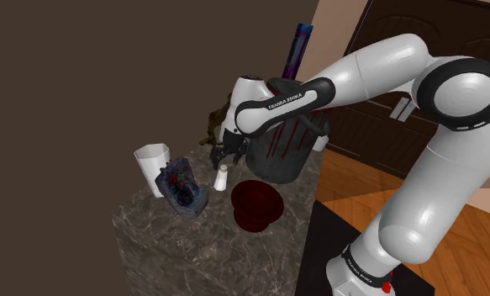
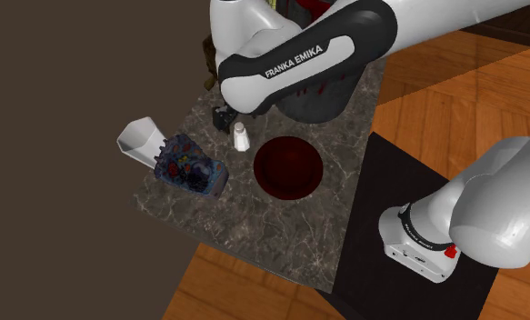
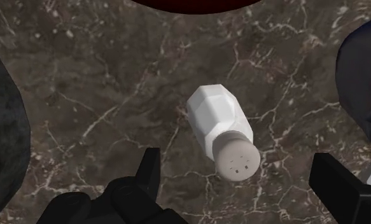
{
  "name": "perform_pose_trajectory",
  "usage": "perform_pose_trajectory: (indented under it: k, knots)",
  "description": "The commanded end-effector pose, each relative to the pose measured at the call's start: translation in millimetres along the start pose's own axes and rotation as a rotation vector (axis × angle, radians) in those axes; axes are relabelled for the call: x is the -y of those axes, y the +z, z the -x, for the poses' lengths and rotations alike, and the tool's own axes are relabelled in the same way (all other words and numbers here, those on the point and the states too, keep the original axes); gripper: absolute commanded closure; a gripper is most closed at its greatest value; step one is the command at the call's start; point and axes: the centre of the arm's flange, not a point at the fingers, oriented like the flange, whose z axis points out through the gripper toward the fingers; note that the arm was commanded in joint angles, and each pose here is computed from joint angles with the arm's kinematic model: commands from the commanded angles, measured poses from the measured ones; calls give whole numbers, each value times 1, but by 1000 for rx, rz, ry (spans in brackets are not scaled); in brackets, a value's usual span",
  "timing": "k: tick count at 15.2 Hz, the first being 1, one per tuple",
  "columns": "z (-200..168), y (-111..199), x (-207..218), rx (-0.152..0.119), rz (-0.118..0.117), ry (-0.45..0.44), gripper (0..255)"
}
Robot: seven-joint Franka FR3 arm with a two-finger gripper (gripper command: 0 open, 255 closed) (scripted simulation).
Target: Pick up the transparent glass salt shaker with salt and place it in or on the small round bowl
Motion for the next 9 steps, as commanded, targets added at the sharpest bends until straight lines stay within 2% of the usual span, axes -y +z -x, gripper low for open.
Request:
perform_pose_trajectory:
  k: [1, 4, 9]
  knots:
    - [0, 11, 0, -1, 0, 0, 0]
    - [0, 24, 0, -1, 0, 0, 0]
    - [0, 24, 0, -1, 0, 0, 0]
